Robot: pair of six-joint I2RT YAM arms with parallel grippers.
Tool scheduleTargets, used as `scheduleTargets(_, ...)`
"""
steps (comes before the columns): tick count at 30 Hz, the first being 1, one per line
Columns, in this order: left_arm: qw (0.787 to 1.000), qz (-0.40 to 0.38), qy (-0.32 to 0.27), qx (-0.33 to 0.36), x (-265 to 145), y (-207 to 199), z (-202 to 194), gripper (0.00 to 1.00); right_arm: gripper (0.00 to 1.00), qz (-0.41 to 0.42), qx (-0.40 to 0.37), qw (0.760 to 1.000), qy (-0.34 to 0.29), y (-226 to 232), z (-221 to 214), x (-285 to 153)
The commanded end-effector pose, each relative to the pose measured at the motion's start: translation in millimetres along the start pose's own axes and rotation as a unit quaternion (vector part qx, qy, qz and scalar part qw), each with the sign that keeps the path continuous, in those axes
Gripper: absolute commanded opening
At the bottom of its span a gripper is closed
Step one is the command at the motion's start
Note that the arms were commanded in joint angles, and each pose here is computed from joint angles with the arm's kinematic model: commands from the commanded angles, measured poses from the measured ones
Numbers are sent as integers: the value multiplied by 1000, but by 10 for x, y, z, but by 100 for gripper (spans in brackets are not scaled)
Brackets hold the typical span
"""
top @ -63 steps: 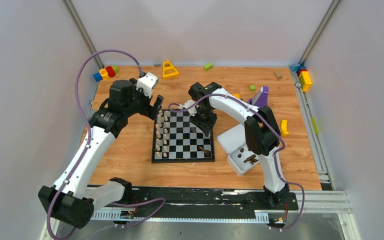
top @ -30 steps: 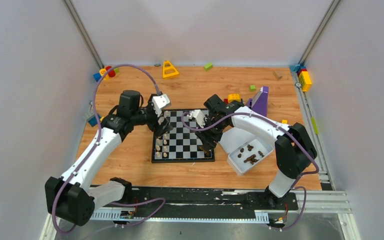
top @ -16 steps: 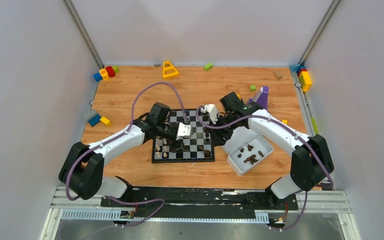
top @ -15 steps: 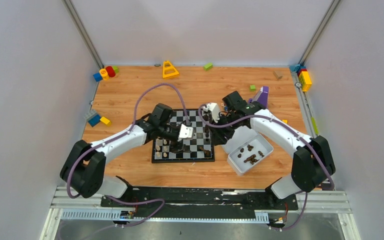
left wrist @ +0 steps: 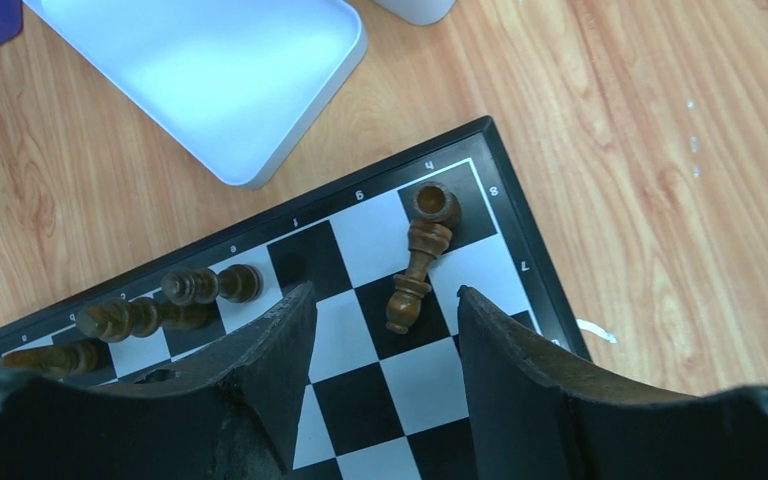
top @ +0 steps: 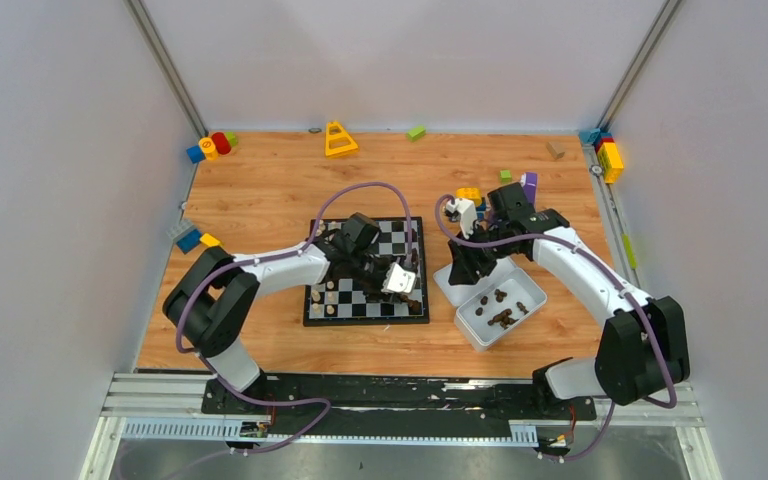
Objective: Set up the chess pieces on the board
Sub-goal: Pick up the chess piece from the chessboard.
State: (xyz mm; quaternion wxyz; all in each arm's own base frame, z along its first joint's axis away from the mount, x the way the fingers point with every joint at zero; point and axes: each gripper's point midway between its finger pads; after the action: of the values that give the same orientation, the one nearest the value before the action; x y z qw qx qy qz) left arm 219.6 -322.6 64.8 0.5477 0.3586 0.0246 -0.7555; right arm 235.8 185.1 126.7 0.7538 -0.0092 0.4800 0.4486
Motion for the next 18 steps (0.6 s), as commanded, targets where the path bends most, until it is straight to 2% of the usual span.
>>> scheduleTargets(1,999,17,6,42,29,230,22,60,43,22,-11,999,-29,71,82,-18)
scheduleTargets(18,999,-29,30,31,85,45,-111,39,42,29,-7,999,-25,63,60,15)
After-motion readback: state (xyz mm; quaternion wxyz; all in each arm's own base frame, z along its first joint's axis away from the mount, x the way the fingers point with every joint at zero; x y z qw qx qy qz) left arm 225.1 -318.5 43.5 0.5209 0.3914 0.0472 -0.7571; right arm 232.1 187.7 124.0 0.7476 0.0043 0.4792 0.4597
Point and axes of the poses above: each gripper's point midway between its finger pads, its own x axis out along the fingers, its own y axis along the line the jaws close on, z = x × y, and after that the axes turned 9 degrees about x, right-handed
